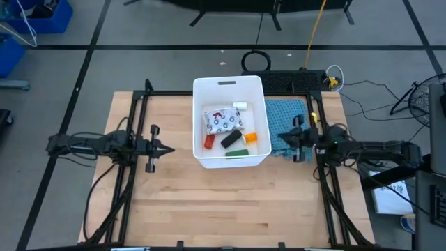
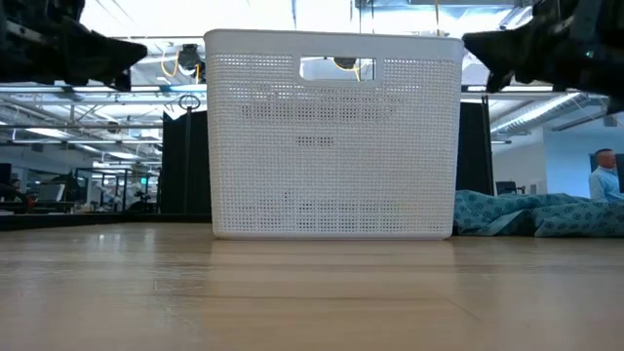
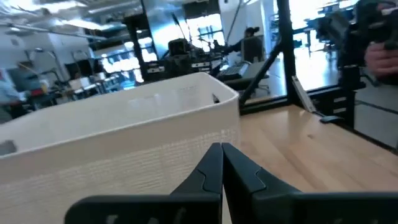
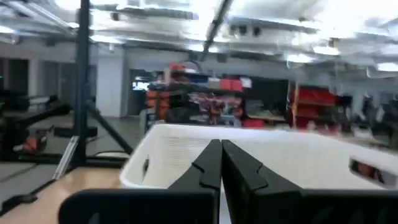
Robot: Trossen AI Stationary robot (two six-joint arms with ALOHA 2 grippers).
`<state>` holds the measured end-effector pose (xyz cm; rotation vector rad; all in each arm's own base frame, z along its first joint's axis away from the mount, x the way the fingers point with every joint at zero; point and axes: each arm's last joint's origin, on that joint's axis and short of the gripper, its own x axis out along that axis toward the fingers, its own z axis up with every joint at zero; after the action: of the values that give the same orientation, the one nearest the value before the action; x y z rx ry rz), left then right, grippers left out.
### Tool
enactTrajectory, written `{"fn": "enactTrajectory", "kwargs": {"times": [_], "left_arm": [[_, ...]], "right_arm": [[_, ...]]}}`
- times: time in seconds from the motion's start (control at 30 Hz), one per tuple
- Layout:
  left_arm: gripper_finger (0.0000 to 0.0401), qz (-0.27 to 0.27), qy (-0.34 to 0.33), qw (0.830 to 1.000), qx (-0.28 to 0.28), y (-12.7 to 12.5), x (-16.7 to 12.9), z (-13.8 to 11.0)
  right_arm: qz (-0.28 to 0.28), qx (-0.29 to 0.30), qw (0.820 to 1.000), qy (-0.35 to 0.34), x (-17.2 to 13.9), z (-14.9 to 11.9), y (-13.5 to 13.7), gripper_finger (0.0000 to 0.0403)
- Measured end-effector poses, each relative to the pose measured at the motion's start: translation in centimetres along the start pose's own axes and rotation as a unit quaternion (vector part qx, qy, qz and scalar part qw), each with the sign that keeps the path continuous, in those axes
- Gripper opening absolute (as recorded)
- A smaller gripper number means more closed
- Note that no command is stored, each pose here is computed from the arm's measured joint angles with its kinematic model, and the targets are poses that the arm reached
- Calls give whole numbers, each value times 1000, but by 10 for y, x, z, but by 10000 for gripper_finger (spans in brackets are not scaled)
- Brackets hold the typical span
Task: Pick & place medical supplies in basket/bin
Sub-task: Return to Home Position
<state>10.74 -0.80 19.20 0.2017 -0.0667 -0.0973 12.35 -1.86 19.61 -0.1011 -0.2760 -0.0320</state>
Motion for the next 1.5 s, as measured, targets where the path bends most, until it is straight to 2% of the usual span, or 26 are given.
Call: {"fn": "enactTrajectory", "kwargs": {"times": [0.07,0.2,0.3,0.87,1.13,1.33,1.5], "left_arm": [[1,13,6,1000,11,0,-3,-3],[1,23,11,999,29,-2,-7,-15],[1,29,28,999,33,-1,-9,-24],[0,28,24,999,12,4,-12,-24],[4,37,27,999,6,4,-12,-25],[4,98,34,993,-60,8,-12,-25],[29,102,35,992,-60,8,-12,-25]], "right_arm": [[-16,21,999,20,-2,-3,-4,0],[17,41,998,46,-3,-9,-5,0],[15,45,997,60,-3,-12,-6,0],[17,34,998,42,-3,-8,-5,0],[17,57,998,34,-3,-6,-6,0],[15,98,994,35,-3,-7,-6,0],[15,97,995,35,-3,-7,-6,0]]}}
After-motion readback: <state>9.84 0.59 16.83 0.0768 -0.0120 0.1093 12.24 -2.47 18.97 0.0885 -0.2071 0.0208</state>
